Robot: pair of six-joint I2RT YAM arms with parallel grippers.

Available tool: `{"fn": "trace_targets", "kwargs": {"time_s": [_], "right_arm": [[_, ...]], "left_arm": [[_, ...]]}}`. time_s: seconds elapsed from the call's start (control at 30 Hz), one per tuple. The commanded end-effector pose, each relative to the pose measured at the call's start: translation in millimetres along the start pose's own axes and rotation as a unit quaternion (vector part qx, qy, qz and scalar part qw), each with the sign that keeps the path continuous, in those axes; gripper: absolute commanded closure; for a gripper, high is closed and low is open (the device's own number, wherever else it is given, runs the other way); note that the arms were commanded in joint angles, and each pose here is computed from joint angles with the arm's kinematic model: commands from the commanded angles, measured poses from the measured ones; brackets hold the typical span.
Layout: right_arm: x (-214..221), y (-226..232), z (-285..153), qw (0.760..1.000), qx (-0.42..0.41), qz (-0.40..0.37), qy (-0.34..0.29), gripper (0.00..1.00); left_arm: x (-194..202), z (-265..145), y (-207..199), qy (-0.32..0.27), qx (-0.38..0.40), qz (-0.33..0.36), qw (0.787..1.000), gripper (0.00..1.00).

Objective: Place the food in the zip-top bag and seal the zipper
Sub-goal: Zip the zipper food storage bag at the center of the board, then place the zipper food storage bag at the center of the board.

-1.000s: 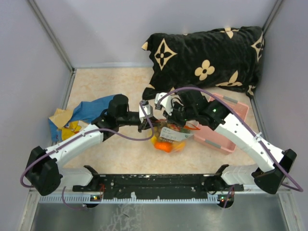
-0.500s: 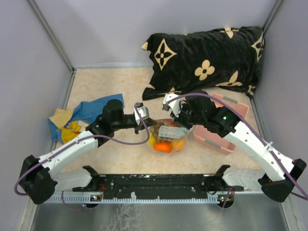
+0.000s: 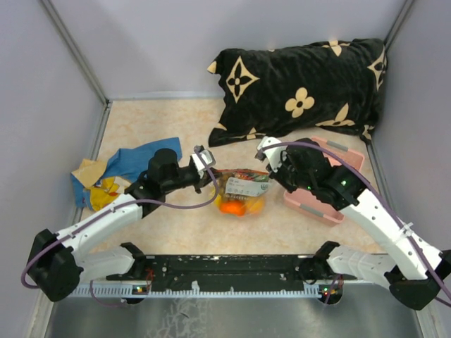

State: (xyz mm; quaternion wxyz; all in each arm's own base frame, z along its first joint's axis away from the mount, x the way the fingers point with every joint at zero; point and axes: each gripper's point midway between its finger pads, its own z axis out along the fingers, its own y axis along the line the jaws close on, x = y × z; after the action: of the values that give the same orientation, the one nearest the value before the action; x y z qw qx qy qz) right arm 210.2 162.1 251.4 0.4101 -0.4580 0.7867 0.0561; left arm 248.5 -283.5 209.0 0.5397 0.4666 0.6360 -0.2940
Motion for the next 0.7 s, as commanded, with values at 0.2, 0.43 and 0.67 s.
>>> {"fn": "trace_targets", "kwargs": {"time_s": [0.2, 0.43, 0.67], "right_arm": [[1, -23, -11, 0.997, 0.059, 0.043, -0.025, 1.0], [-31, -19, 19, 0.986, 0.05, 0.115, -0.106, 0.67], [-32, -52, 10, 0.959, 0.152, 0.192, -0.144, 0.37]], "left_arm": [[0, -11, 37, 0.004, -0.102, -0.021, 0.995, 1.0], [-2, -8, 39, 0.006, -0.106, -0.04, 0.994, 1.0], [10, -4, 61, 0.038, -0.168, -0.087, 0.981, 0.89]]}}
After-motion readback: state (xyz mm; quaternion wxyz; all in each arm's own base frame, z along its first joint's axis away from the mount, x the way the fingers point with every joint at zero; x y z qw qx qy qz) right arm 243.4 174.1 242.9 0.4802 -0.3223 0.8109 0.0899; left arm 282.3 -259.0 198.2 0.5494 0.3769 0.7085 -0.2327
